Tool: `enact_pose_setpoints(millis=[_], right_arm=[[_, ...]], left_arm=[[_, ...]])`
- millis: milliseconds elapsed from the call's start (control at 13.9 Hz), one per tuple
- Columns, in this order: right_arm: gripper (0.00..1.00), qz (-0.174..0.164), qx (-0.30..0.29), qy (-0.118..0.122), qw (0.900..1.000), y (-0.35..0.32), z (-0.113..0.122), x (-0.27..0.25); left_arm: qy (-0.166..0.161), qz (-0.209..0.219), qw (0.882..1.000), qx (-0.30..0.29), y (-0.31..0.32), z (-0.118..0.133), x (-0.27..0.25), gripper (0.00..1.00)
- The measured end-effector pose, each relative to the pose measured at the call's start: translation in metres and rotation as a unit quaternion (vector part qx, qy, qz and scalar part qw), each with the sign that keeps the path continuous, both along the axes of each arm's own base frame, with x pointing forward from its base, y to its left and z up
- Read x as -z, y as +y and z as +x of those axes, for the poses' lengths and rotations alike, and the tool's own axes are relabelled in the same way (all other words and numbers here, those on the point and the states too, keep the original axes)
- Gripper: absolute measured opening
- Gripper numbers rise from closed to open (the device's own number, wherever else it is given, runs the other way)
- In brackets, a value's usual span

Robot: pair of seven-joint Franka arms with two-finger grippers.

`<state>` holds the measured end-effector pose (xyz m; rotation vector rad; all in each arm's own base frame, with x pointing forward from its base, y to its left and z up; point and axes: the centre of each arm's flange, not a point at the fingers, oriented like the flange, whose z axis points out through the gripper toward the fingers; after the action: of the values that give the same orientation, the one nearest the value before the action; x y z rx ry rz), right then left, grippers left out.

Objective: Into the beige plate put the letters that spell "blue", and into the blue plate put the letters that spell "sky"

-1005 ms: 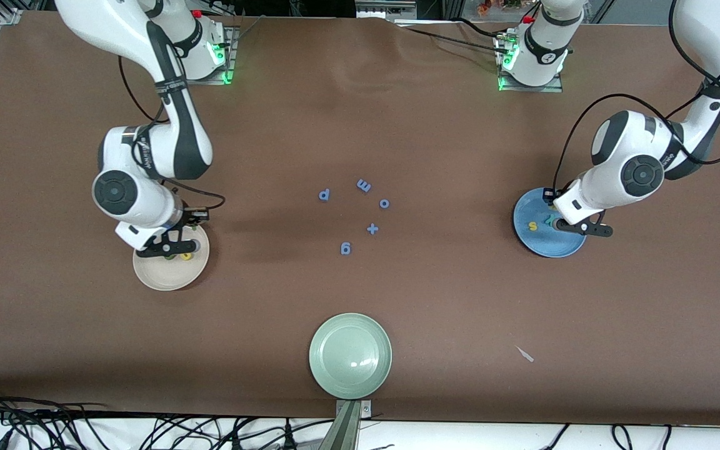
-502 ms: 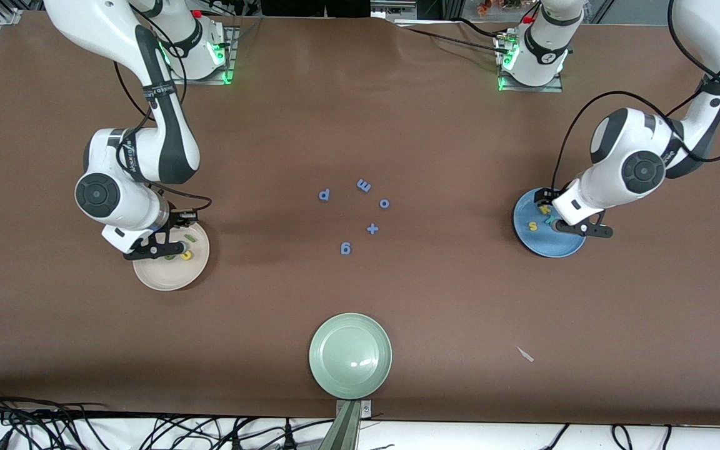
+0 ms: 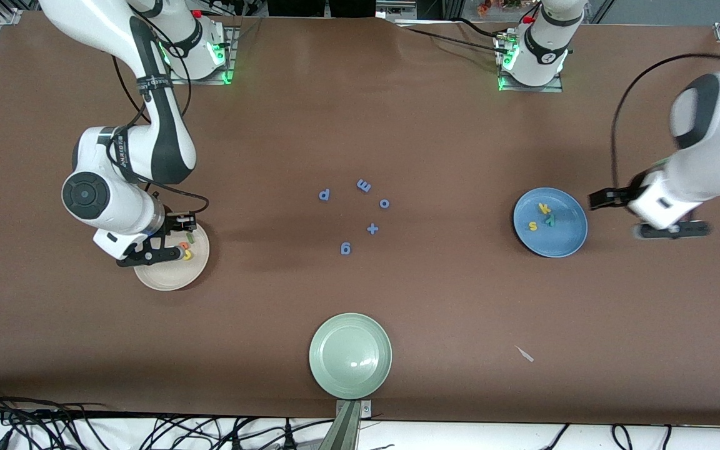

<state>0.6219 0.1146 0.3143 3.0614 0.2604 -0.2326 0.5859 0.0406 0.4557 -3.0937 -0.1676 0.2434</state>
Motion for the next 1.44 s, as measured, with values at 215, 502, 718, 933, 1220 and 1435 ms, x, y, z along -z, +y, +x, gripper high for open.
enact_pose_setpoints(millis=[215,502,718,933,1220,1435], right_arm=[[0.61,0.005,0.002,0.011,1.0,0.011,0.007,-0.038],[0.99,0.014,0.007,0.028,0.999,0.005,0.009,-0.135],[1.0,0.017,0.028,-0.001,0.999,-0.024,0.011,-0.198],[1.0,0.022,0.025,-0.012,0.999,-0.046,0.008,-0.231],[1.0,0.05,0.034,-0.018,0.998,-0.075,-0.002,-0.254],[1.0,0.043,0.045,-0.025,0.998,-0.084,-0.022,-0.268]], left_arm=[[-0.019,-0.006,0.999,-0.045,0.049,0.0,-0.093,1.0],[-0.057,-0.008,0.996,-0.062,0.069,0.0,-0.145,1.0],[-0.058,-0.005,0.996,-0.067,0.072,-0.002,-0.162,1.0],[-0.034,-0.015,0.997,-0.065,0.049,-0.002,-0.174,1.0],[-0.038,-0.005,0.998,-0.045,0.013,0.003,-0.186,1.0],[-0.041,-0.004,0.999,0.0,-0.016,0.003,-0.192,1.0]])
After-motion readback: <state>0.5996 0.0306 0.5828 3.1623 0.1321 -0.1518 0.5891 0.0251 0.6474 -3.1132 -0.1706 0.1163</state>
